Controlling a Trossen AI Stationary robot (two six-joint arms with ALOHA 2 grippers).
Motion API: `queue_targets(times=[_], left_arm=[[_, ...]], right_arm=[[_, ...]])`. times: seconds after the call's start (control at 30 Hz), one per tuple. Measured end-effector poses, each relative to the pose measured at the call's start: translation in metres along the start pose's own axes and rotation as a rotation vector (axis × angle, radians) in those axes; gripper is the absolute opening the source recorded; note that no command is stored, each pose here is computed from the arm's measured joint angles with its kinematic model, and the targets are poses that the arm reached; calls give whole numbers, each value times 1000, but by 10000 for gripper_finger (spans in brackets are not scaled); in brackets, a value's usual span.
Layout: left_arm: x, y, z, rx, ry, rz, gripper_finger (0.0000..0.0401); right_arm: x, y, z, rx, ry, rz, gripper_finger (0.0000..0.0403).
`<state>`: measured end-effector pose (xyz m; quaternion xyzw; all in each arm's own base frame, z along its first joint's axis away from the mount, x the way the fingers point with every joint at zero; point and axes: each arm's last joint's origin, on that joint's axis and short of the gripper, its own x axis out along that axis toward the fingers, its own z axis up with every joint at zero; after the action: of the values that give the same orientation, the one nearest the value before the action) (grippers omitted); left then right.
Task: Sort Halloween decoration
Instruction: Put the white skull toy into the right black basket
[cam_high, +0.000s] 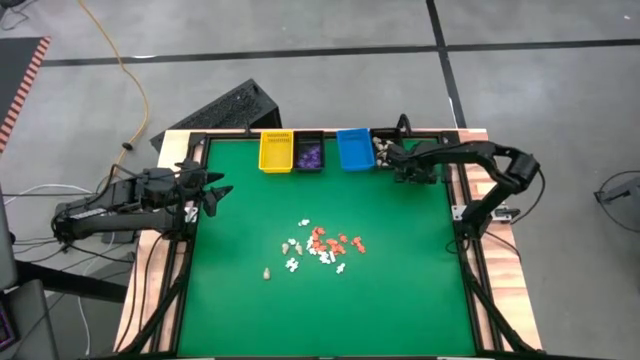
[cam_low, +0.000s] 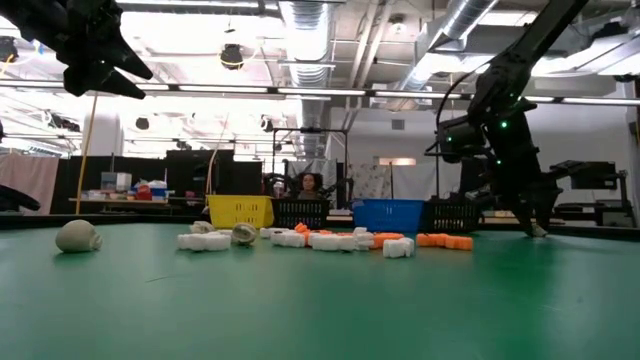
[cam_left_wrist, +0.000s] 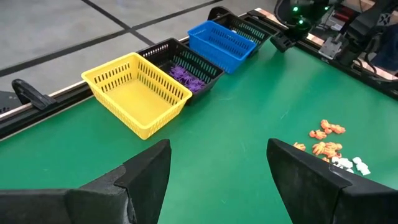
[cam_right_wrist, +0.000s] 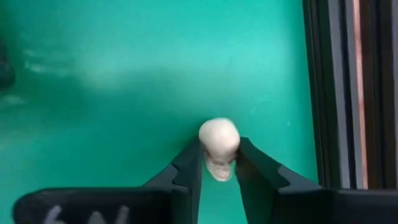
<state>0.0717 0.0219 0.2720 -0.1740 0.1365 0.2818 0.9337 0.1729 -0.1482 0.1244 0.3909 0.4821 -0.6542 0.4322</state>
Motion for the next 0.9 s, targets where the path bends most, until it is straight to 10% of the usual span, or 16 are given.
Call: queue_targets(times=[0.53,0.9], left_arm=[[0,0,0,11,0,0,256],[0,0,0,8,-2,4,256]], right_arm=[[-42,-21,3,91,-57,227,95],[-79,-9,21,258,-251,645,94]])
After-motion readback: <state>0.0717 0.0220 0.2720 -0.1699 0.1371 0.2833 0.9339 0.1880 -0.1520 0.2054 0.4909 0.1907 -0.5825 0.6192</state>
